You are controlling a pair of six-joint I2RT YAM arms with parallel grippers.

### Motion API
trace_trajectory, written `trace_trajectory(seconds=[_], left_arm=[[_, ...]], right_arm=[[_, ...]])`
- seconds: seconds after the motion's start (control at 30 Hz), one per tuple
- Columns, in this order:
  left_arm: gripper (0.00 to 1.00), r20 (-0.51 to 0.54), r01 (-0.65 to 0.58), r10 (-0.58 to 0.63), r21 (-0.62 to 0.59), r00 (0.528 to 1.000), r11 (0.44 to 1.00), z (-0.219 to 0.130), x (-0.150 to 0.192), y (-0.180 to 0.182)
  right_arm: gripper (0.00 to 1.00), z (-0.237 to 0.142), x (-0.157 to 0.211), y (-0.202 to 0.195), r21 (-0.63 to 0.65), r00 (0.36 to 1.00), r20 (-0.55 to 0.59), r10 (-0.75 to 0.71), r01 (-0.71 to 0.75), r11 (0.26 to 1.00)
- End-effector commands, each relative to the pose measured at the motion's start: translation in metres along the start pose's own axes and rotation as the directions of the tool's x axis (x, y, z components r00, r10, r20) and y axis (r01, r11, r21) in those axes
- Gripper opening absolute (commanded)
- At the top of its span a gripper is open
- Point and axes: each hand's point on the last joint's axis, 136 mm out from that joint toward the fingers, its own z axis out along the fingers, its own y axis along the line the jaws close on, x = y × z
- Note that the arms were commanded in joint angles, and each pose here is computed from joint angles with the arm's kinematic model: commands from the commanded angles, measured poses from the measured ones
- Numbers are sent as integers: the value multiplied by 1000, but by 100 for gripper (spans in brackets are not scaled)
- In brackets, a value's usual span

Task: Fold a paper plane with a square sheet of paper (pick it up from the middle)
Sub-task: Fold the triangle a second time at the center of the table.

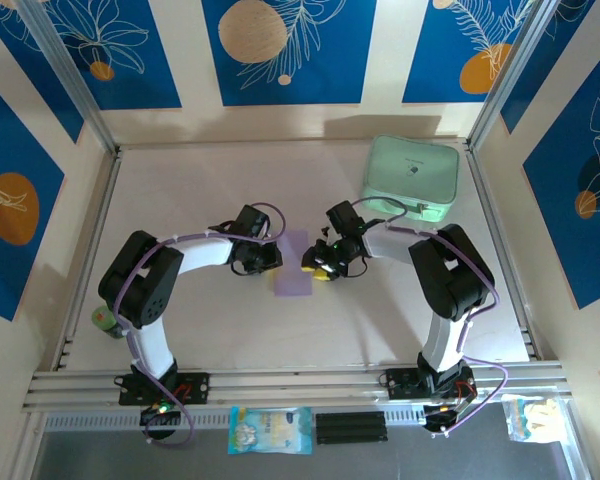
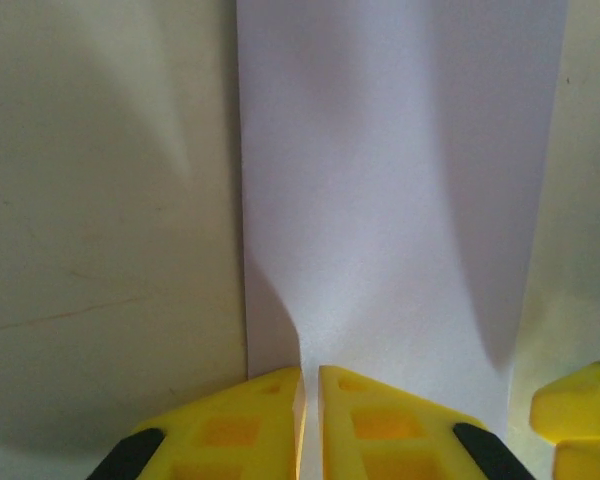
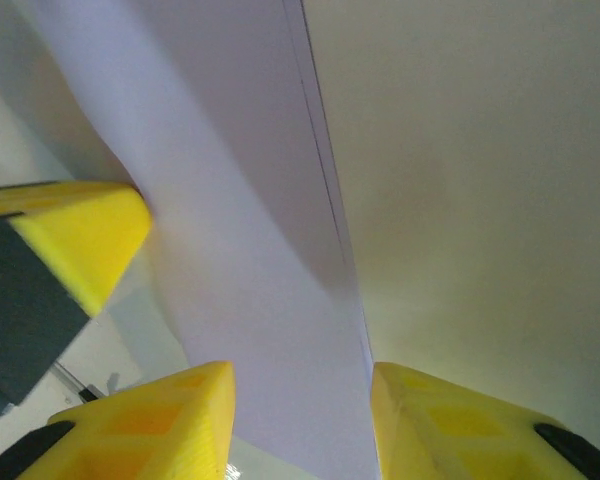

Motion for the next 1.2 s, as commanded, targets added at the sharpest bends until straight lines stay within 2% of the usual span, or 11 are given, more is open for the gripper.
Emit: trace_trajectory(seconds=[0.0, 0.43, 0.87, 1.17], left_arm=[[15, -35, 38, -40, -58, 999, 998, 6, 11, 20], [15, -36, 41, -43, -52, 998, 998, 7, 12, 19], [15, -37, 44, -46, -50, 998, 998, 8, 12, 19], [15, -37, 46, -48, -46, 998, 998, 7, 13, 18]], right_arm=[[40, 6, 20, -14, 43, 997, -63, 45, -42, 998], [40, 13, 45, -12, 22, 992, -122, 43, -40, 999], [37, 5, 51, -5, -25, 993, -117, 29, -32, 999], [33, 1, 39, 3, -103, 998, -55, 15, -21, 994]])
